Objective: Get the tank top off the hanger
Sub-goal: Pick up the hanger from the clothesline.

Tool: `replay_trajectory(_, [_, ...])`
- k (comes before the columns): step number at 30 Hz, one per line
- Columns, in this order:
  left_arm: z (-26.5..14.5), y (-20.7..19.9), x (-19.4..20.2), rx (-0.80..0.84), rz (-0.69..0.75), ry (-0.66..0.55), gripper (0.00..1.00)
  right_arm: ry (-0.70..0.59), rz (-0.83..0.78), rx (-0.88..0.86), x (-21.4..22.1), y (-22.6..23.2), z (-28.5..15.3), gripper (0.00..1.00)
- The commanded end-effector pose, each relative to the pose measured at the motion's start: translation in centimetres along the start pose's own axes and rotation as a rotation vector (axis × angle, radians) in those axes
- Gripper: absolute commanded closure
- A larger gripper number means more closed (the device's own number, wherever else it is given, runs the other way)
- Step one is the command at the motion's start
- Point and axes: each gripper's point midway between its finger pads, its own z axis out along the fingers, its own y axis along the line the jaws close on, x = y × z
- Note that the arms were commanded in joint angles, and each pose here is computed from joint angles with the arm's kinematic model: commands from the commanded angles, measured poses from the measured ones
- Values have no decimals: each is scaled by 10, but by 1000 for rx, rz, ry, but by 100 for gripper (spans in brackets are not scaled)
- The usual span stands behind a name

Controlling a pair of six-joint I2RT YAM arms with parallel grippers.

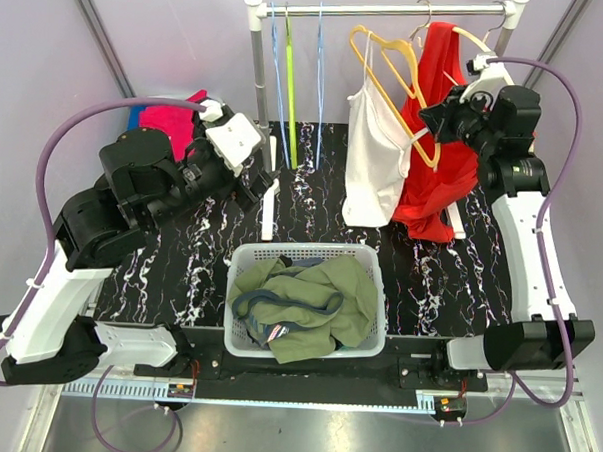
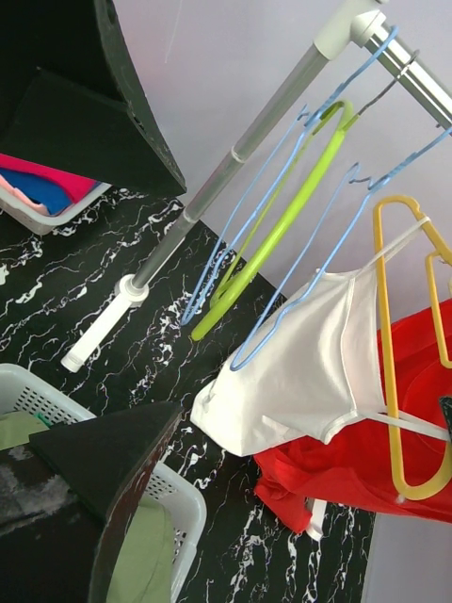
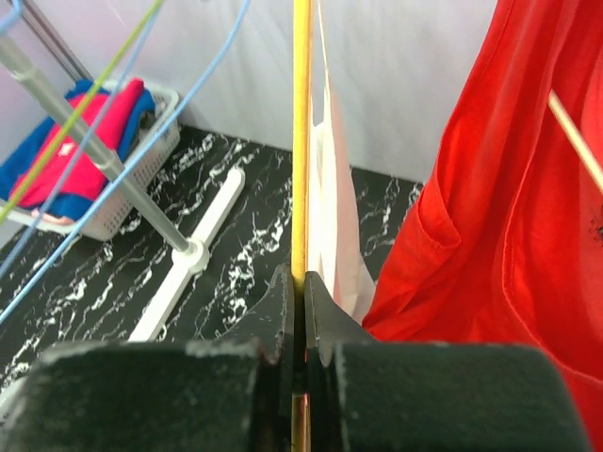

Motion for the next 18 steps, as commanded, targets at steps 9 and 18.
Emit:
replay_trajectory(9, [-9, 7, -17, -8, 27, -71, 1, -417, -129, 32, -138, 34, -82, 100])
replay_trajectory(18, [-13, 9, -20, -8, 10, -84, 1, -238, -82, 14, -97, 60, -136, 100])
